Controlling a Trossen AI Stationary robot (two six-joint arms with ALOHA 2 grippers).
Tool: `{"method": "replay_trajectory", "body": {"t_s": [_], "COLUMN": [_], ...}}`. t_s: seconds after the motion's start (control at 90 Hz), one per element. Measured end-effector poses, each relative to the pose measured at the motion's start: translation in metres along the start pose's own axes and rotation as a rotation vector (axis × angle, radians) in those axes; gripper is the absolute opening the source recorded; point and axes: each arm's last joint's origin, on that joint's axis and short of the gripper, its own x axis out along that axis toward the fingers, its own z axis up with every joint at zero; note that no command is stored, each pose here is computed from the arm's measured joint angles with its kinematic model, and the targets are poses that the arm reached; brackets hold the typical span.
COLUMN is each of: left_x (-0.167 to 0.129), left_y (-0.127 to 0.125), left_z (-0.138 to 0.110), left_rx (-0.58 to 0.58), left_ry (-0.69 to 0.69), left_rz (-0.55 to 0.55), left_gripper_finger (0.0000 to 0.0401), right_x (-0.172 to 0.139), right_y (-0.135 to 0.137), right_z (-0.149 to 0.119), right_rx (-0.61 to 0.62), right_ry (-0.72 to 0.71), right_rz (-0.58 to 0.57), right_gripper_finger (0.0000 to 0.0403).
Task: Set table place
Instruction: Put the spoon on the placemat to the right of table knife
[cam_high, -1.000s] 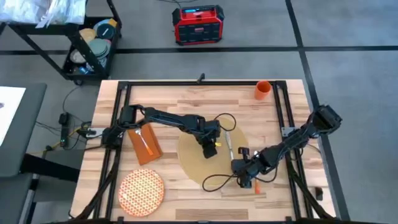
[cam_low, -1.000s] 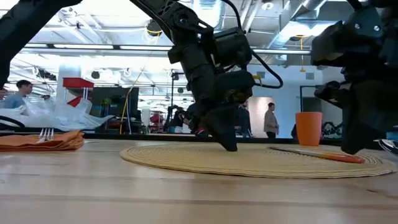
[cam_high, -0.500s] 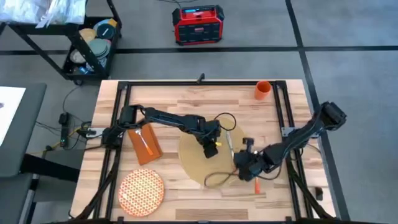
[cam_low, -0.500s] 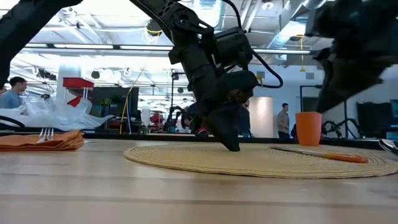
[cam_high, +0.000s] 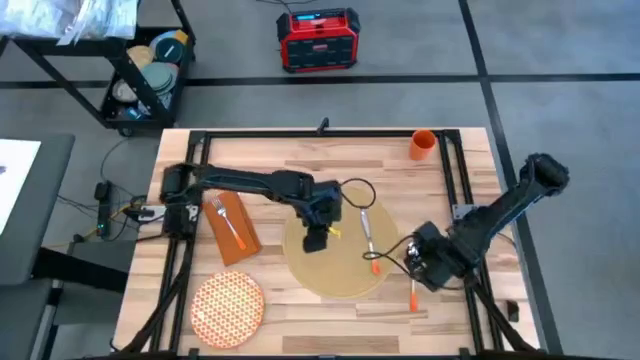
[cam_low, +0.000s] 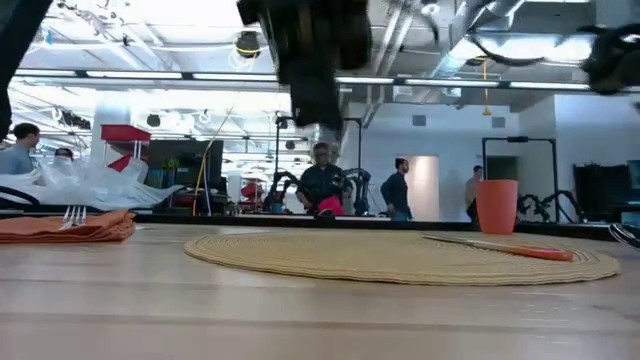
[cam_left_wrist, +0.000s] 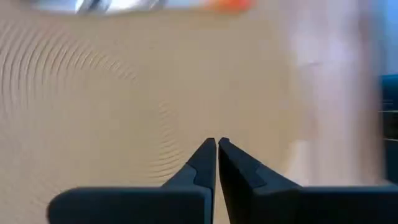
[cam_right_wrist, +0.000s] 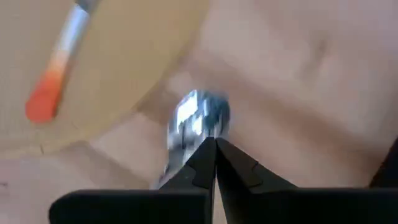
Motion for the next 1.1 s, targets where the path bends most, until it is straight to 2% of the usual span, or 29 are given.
{"method": "replay_trajectory", "body": {"t_s": [0.122,0.267,0.478,0.678,0.822,0.911,1.1], "left_x": [-0.018,-0.029,-0.026,-0.026,-0.028,-0.029,-0.031], "left_y": [0.001,0.016,0.035,0.047,0.052,0.054,0.059], "left_z": [-0.007,-0.023,-0.054,-0.068,-0.068,-0.069,-0.07], "left_rx": [0.036,0.0,-0.081,-0.087,-0.075,-0.08,-0.07], "left_ry": [-0.023,-0.028,0.012,0.022,0.005,0.002,-0.002], "left_rz": [-0.061,-0.147,-0.247,-0.24,-0.231,-0.228,-0.22], "left_gripper_finger": [0.0,0.0,0.0,0.0,0.0,0.0,0.0], "right_x": [0.001,0.01,0.025,0.039,0.05,0.056,0.056], "right_y": [-0.002,0.005,0.019,0.027,0.03,0.033,0.038], "right_z": [-0.026,-0.035,-0.018,-0.005,-0.004,-0.004,-0.001], "right_rx": [0.167,0.202,0.293,0.317,0.322,0.293,0.309], "right_ry": [0.032,0.134,0.111,0.104,0.115,0.131,0.147], "right_rz": [0.024,-0.022,-0.039,-0.077,-0.128,-0.141,-0.153], "right_gripper_finger": [0.0039,0.0088,0.0155,0.0184,0.0164,0.0121,0.0022]}}
